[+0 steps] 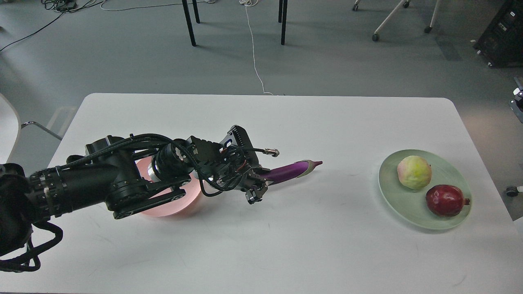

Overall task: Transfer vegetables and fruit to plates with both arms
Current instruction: 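Lift the eggplant with the left gripper onto the pink plate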

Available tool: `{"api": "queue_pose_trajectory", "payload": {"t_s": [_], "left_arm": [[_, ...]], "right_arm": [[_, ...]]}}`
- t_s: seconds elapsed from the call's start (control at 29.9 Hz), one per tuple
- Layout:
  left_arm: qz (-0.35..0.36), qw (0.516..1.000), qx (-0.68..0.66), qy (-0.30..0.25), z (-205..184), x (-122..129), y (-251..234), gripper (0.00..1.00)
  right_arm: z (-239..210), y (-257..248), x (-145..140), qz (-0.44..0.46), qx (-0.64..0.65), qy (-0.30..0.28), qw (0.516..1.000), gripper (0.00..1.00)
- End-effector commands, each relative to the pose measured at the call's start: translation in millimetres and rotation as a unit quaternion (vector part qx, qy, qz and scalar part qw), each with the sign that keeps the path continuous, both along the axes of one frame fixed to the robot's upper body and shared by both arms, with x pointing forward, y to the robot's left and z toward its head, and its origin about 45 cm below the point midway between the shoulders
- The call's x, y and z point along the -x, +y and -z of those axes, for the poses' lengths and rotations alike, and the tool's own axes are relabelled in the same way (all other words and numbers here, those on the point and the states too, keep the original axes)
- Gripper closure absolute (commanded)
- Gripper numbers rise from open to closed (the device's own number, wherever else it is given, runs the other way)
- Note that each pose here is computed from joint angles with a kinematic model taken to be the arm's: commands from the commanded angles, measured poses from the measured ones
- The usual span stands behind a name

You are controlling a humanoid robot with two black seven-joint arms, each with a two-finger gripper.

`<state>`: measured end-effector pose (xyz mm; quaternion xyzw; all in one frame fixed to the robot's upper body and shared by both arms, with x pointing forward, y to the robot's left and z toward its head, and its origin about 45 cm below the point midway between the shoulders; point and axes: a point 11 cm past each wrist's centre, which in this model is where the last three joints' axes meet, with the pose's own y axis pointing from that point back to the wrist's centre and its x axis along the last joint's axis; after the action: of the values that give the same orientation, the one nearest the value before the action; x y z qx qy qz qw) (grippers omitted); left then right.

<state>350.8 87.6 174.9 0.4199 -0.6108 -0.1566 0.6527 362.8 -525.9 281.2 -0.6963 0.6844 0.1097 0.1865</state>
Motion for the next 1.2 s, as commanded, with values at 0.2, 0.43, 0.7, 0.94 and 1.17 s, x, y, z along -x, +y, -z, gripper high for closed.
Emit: {"api": "queue_pose_trajectory", "payload": {"t_s": [0.2, 0.43, 0.7, 0.94, 1.17], "left_arm": [[-0.034, 0.999, 0.021, -0.031, -92, -6, 71, 0.84], [-0.171, 0.984, -0.042, 0.007, -61, -8, 201, 0.82], [-0.214, 0.974, -0.065, 0.046, -27, 20, 252, 0.81], [-0.214, 0.974, -0.061, 0.053, -21, 22, 248, 0.77], [-0.223, 0.972, -0.059, 0.052, -20, 18, 251, 0.31]], "right_arm": [[-4, -3, 0, 0.004, 0.002, -0.004, 1.0, 0.02], [-3, -2, 0, 0.002, 0.001, -0.004, 1.0, 0.02], [-6, -3, 0, 0.003, 0.002, -0.006, 1.0, 0.02], [-9, -6, 1, 0.004, 0.006, -0.006, 1.0, 0.02], [-8, -5, 1, 0.004, 0.005, -0.006, 1.0, 0.02]]}}
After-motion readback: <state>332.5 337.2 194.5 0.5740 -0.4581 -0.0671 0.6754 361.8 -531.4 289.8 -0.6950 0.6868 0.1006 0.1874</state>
